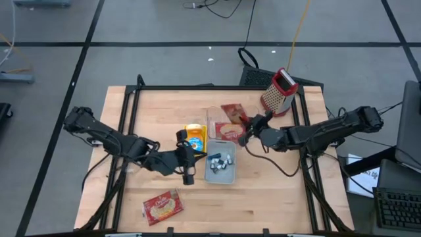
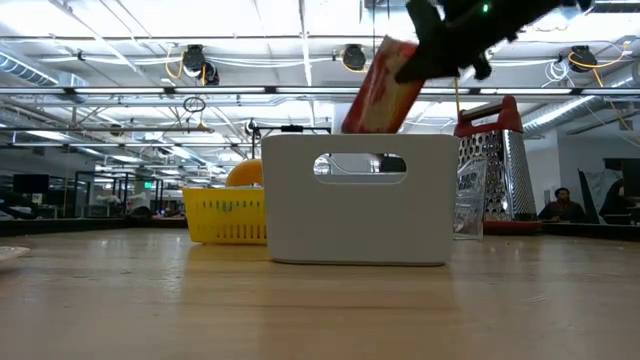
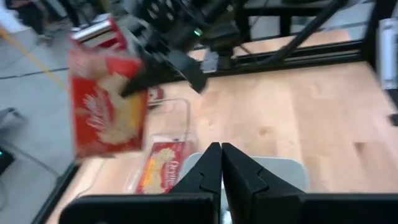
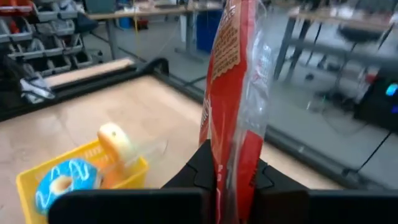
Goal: Pick & Place Food Item
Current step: Put the top red popcorn bag into the transparent bin
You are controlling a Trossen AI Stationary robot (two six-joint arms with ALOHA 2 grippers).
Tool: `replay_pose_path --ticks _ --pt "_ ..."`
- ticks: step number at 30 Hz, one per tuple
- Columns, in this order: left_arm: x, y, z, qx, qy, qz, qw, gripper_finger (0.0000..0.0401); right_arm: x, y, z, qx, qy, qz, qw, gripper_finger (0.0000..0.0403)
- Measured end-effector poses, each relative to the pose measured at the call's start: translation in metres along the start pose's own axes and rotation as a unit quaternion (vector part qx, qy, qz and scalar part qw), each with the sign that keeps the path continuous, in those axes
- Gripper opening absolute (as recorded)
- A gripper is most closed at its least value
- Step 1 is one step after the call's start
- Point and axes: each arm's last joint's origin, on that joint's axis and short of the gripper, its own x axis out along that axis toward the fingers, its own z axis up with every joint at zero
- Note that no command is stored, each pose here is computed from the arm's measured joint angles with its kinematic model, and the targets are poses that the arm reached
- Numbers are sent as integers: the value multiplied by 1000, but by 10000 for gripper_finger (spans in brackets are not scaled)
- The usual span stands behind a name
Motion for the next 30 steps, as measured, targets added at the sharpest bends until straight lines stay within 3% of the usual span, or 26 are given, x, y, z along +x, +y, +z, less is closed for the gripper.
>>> replay_pose_path --ticks 6,17,25,30 --pt "20 -1 -7 -7 10 61 998 6 25 0 -25 61 60 26 996 13" --pt "28 1 -11 3 28 64 998 20 39 14 -35 96 54 55 992 17" --pt "28 1 -14 5 38 59 998 3 35 16 -42 83 90 72 990 66" --pt "28 1 -14 4 38 59 998 12 34 15 -46 61 105 65 991 115"
